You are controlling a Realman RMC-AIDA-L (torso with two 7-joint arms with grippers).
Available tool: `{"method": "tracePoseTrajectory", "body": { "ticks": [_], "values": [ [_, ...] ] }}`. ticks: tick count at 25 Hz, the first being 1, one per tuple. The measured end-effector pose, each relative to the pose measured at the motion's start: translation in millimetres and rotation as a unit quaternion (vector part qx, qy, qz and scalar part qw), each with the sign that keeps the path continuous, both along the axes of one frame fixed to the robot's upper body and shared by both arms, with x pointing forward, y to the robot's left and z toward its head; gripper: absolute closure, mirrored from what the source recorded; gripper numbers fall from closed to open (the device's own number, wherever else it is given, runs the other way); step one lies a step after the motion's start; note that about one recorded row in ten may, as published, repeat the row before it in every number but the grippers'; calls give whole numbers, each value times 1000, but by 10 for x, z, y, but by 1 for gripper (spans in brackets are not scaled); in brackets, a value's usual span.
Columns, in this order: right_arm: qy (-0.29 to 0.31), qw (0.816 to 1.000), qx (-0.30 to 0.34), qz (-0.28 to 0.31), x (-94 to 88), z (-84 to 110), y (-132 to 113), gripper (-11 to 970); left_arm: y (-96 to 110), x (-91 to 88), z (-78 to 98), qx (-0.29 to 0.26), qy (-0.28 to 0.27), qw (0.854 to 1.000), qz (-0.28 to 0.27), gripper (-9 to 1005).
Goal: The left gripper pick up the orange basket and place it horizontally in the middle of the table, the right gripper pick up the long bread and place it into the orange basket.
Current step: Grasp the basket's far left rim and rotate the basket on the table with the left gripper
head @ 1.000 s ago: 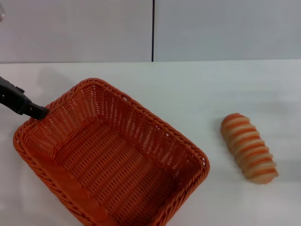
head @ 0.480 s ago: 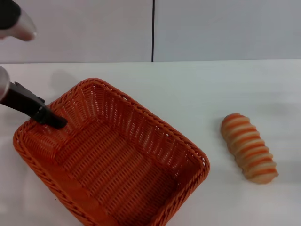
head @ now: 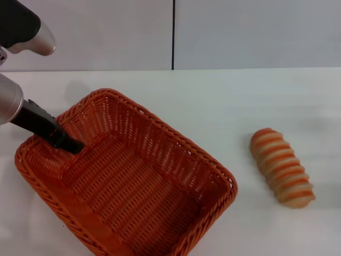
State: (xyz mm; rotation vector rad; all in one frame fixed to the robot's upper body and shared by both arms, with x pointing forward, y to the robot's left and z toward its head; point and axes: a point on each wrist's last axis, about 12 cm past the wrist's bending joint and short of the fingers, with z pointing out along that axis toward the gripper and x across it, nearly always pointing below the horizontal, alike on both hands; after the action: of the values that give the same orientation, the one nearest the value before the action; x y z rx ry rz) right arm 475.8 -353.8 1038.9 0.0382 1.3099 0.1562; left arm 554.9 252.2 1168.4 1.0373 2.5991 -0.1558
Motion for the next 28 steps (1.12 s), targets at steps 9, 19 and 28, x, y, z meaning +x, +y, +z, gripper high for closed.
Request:
{"method": "tracePoseTrajectory", "body": {
  "ticks": [9, 19, 28],
  "values": [
    [0, 1000, -1, 0, 1, 2, -2, 518, -9, 25, 4, 4, 1, 1000, -3, 380],
    [-1, 1000, -3, -1, 3, 9, -17, 526, -19, 41, 7, 2, -2, 1000, 4, 650],
    [-4, 1000, -5, -5, -24, 14, -44, 533, -11, 57, 18, -17, 1, 998, 53, 793]
  ]
}}
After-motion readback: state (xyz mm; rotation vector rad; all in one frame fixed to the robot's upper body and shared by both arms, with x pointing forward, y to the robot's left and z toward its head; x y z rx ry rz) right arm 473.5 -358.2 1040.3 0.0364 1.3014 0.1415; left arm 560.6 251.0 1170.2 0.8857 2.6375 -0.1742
